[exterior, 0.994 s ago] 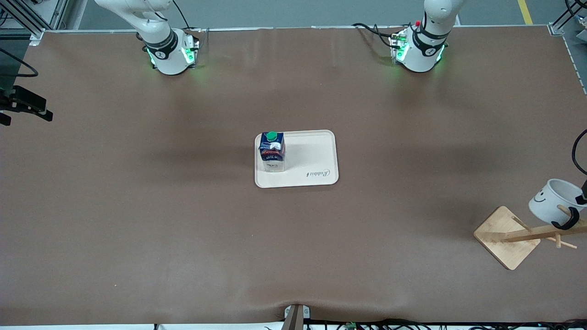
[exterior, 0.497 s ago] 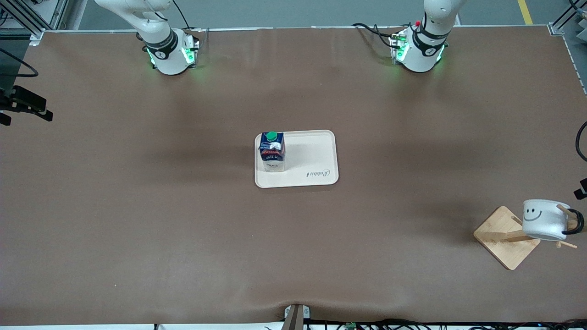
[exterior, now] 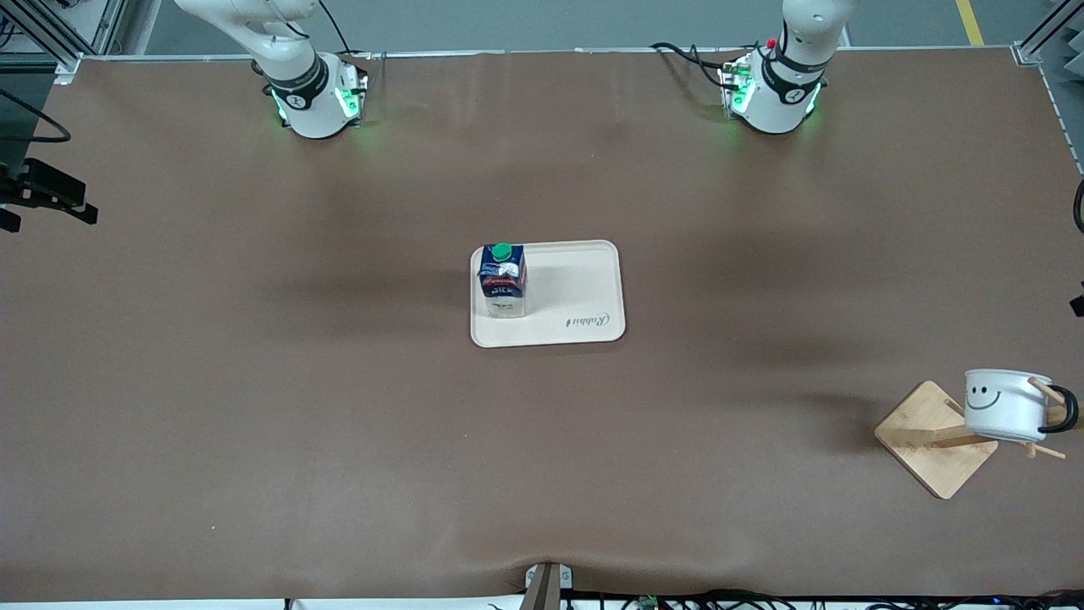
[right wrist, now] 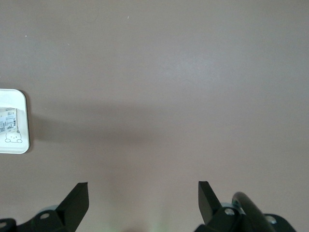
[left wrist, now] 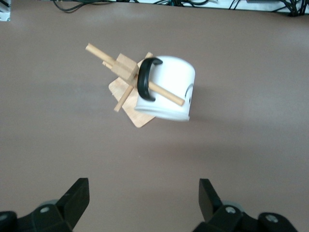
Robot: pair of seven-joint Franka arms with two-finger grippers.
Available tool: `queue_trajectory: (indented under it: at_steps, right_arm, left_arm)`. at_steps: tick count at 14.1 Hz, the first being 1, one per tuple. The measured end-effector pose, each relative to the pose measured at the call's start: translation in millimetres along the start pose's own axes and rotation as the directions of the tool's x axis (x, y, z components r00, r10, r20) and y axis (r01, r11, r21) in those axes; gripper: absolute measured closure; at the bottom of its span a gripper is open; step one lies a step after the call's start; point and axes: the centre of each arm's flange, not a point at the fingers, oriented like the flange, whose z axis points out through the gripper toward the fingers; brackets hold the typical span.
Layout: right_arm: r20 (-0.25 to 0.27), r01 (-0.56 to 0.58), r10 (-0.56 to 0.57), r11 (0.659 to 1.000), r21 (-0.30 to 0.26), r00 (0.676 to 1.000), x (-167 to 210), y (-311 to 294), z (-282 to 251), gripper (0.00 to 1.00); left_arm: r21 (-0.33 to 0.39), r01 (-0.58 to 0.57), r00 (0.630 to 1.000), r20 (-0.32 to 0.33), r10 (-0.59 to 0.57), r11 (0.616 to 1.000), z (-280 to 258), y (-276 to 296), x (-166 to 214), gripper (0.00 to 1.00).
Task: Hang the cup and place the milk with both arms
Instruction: 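Open the left gripper and raise it away from the hung mug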
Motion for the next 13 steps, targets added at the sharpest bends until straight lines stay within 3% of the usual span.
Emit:
queue_trajectory:
  at_steps: [9, 13]
  right_arm:
    - [0.000, 0.000, 0.000, 1.000, 0.000, 1.000, 0, 0, 0, 0.00]
    - [0.000, -0.001, 0.001, 1.000, 0.000, 1.000, 0, 0, 0, 0.00]
  left_arm:
    - [0.034, -0.069, 0.996, 0.061, 0.067, 0.997, -41, 56, -26, 0.00]
    - [0.084, -0.093, 0.993, 0.076, 0.087, 0.992, -72, 113, -46, 0.00]
